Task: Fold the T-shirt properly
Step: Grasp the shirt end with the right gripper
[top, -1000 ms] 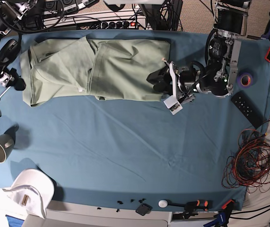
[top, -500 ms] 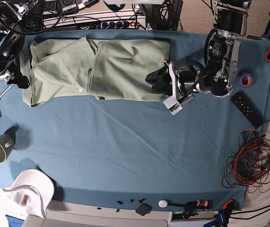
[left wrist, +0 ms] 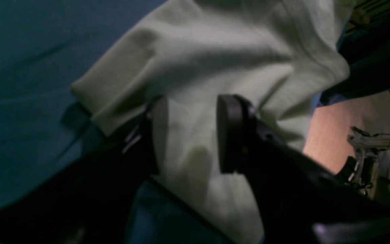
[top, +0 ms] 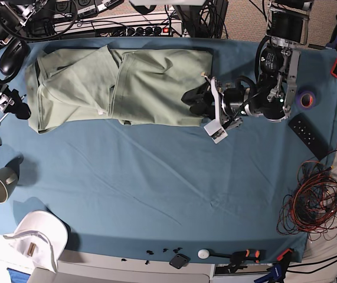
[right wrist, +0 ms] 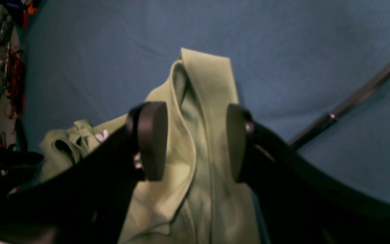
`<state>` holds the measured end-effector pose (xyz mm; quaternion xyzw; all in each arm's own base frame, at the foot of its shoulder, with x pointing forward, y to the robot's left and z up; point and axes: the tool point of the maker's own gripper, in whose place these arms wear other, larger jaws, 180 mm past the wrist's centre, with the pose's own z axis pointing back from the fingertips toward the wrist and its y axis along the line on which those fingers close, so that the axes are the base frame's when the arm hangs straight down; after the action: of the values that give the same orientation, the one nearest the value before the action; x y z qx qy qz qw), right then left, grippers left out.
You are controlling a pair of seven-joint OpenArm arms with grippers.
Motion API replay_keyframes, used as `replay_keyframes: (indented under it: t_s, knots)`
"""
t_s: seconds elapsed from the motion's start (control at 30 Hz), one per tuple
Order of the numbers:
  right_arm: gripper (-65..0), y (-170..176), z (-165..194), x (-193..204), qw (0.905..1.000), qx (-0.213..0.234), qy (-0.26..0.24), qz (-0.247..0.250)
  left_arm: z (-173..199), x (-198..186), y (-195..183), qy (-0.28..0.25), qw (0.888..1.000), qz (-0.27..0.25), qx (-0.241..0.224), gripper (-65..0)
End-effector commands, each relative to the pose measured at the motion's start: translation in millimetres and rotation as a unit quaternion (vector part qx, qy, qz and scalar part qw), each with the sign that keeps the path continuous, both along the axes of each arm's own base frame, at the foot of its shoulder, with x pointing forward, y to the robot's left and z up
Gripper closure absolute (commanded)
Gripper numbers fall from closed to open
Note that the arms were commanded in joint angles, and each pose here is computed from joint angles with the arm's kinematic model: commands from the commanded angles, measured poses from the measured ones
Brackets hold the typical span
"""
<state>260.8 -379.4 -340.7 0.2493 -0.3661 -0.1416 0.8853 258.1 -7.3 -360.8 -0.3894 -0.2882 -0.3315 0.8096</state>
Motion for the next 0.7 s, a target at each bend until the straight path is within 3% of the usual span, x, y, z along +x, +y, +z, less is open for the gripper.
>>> replay_keyframes:
  t_s: [0.0,0.13,0.3,0.67]
  knots:
    - [-28.6,-6,14,7,0.9997,-0.017,-0.016,0.006,16,8,-4,-0.022,1.0,0.0,-0.021,-25.2]
    - [-28.6,19,-12,1,0.9972,-0.026,0.038,0.059,16,8,-4,-0.023,0.999,0.001,-0.023,-25.1]
    - [-28.6,32,-20,2,0.9946,-0.026,0.052,0.085,16,8,-4,-0.022,1.0,0.001,-0.022,-25.2]
    - [-28.6,-22,9,-4,0.9988,-0.047,0.01,-0.011,15,8,-4,-0.022,1.0,0.0,-0.021,-25.2]
